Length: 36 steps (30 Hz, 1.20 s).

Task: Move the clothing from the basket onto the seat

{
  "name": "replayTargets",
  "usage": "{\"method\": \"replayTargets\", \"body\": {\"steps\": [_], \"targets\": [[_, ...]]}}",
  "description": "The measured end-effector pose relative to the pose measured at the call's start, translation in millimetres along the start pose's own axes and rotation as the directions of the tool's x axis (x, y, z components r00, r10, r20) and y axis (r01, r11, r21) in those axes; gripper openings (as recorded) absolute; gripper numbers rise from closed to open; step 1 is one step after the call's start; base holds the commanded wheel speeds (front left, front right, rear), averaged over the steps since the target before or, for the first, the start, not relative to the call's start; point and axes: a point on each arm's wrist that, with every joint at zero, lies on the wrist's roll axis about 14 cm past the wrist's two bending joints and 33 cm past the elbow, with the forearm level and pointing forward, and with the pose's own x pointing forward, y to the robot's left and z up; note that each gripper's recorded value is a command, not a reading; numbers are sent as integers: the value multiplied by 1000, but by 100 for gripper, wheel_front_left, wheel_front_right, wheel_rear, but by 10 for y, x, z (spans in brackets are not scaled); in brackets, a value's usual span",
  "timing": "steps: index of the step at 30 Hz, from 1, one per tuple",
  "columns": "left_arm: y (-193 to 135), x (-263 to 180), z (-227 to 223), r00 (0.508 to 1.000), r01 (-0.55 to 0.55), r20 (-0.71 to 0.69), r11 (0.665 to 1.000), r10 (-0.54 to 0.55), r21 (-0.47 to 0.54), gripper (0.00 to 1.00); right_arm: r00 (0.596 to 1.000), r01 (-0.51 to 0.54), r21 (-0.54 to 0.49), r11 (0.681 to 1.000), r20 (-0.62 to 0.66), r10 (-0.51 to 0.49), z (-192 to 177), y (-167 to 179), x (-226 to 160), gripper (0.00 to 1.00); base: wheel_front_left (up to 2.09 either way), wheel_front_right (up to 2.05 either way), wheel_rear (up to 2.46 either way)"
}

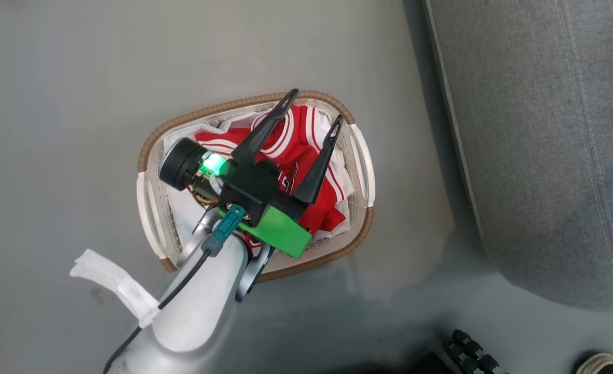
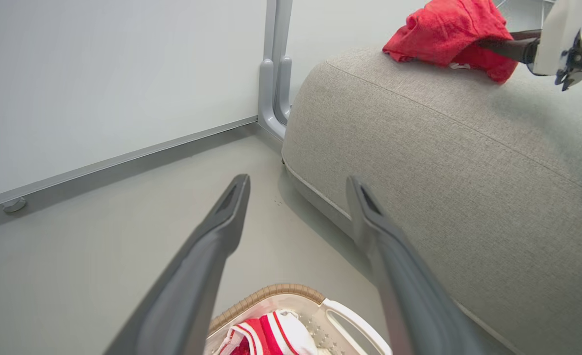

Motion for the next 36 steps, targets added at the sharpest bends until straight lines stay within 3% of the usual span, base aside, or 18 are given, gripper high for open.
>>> {"method": "replayTargets", "body": {"steps": [5,9,14,20,27,36], "targets": [[30,-80,62,999,-31,-4,999,31,11,100,995,27,37,999,-93,-23,-384,-85,-392,100,0,0,0],[44,-167,170,998,-63,5,998,63,23,100,994,47,58,997,-106,-40,-443,-199,-686,100,0,0,0],[102,-357,285,991,-133,11,991,133,33,100,998,7,83,997,-65,-1,-338,-109,-975,100,0,0,0],[285,-737,409,958,-287,19,958,286,23,100,995,-96,152,984,32,92,-66,208,-1300,100,0,0,0],[601,-1189,674,890,-454,73,890,450,43,100,940,-291,178,940,239,245,631,781,-1519,100,0,0,0],[906,-1836,854,780,-623,113,780,615,57,100,845,-487,194,852,352,403,1019,1455,-1871,100,0,0,0]]}}
